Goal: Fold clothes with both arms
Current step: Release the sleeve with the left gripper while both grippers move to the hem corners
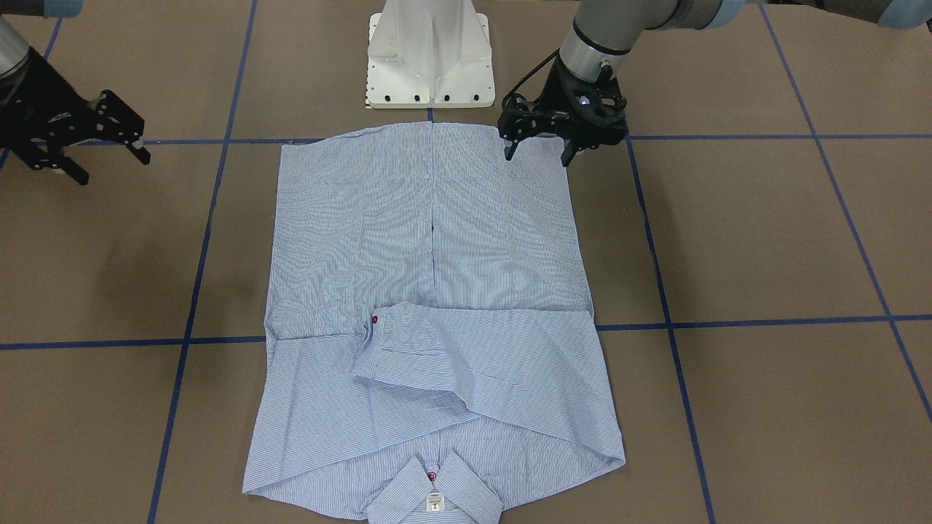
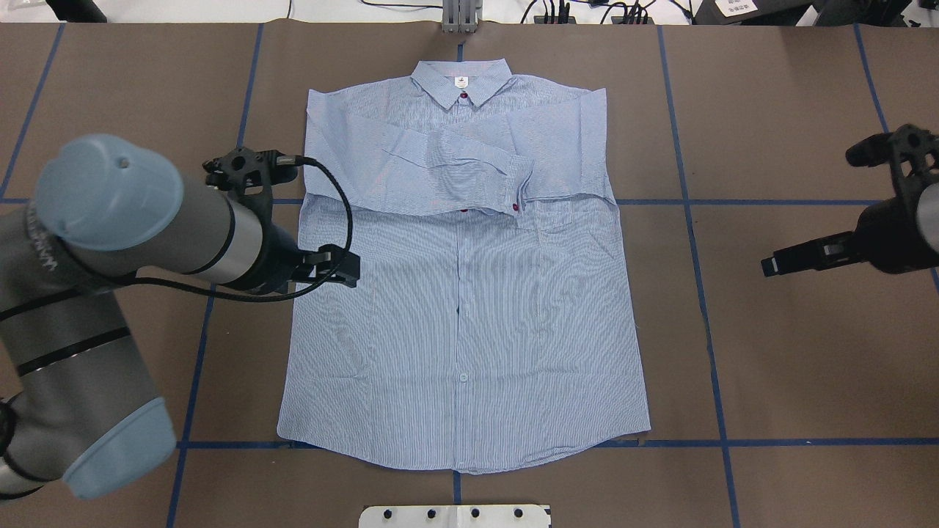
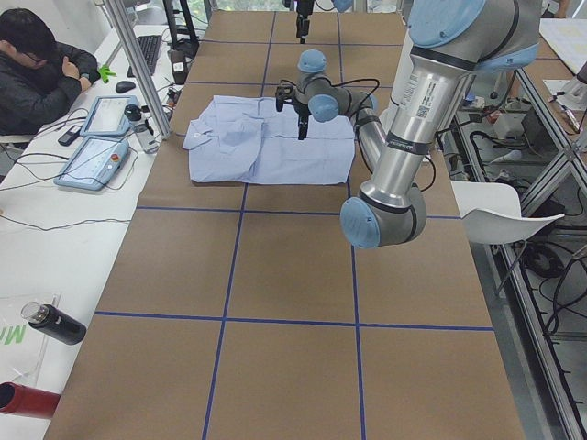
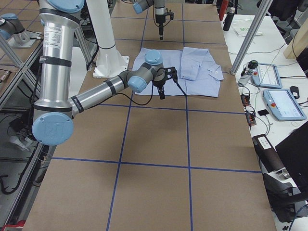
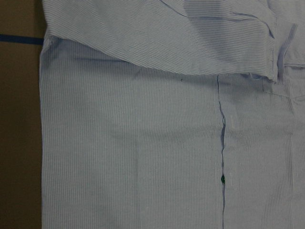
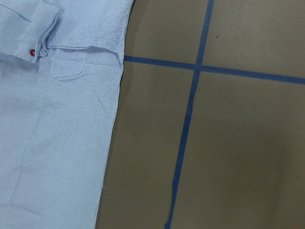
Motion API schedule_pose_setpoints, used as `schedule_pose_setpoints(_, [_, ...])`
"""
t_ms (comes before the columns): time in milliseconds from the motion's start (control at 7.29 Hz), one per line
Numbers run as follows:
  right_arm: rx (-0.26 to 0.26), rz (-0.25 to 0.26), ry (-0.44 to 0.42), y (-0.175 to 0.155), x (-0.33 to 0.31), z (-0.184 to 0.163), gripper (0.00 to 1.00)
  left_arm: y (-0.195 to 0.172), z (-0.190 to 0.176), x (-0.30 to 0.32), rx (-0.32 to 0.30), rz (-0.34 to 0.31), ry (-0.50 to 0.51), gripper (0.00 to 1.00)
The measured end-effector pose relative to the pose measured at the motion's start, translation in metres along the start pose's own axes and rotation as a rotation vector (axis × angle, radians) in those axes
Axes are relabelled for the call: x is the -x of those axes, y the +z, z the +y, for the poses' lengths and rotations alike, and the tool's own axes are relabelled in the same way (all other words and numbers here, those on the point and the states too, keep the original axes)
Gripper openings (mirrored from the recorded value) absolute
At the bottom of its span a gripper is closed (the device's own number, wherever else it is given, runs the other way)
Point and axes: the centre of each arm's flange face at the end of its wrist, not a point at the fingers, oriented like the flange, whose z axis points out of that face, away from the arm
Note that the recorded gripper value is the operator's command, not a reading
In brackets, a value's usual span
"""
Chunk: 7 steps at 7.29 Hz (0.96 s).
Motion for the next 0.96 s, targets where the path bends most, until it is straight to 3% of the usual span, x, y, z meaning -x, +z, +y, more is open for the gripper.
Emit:
schedule_pose_setpoints(411, [-0.010, 0.030, 0.103, 0.041, 0.077, 0.064, 1.00, 0.010, 0.046, 0.055, -0.007, -0.052, 0.037, 1.00])
schedule_pose_setpoints(823, [-0.042, 0.068, 0.125, 0.074, 0.114, 0.115, 1.00, 0.046, 0.103, 0.112, 0.024, -0.012, 0.014, 0.99])
schedule_pose_setpoints(960, [-0.050, 0.071, 0.123, 0.078, 0.119, 0.121, 1.00, 0.062, 0.120, 0.113, 0.036, -0.014, -0.009, 0.90])
